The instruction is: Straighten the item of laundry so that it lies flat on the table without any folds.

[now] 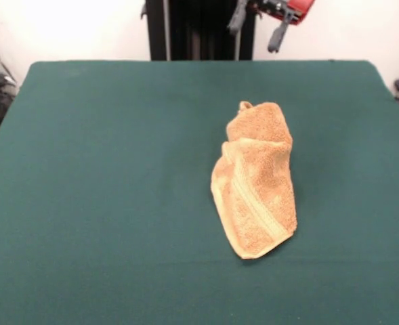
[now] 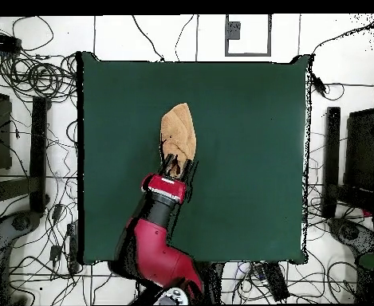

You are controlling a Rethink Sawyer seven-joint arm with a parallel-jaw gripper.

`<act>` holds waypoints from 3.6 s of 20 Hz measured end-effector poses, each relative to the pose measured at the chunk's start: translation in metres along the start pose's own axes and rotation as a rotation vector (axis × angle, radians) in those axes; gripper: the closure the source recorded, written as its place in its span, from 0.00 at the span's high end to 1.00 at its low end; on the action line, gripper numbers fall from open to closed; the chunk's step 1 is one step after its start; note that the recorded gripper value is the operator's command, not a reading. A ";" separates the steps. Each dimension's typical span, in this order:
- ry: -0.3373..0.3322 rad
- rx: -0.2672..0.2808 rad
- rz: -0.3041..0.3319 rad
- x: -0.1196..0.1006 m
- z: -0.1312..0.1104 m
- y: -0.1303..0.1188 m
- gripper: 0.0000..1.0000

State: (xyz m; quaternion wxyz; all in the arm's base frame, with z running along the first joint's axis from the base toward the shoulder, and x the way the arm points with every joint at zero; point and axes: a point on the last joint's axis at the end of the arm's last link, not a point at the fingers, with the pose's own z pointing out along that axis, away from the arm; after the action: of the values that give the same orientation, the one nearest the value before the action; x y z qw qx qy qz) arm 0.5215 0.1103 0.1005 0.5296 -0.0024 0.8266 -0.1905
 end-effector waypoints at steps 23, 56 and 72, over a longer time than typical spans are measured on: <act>0.578 -0.431 0.033 0.120 0.018 0.029 1.00; 0.232 -0.114 0.002 0.024 0.019 0.041 0.00; 0.466 -0.080 0.032 0.023 0.040 -0.031 0.00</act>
State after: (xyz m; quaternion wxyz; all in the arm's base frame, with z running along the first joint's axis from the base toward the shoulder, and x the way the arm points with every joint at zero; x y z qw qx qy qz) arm 0.5402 0.0647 0.0757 0.3268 0.0339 0.9333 -0.1447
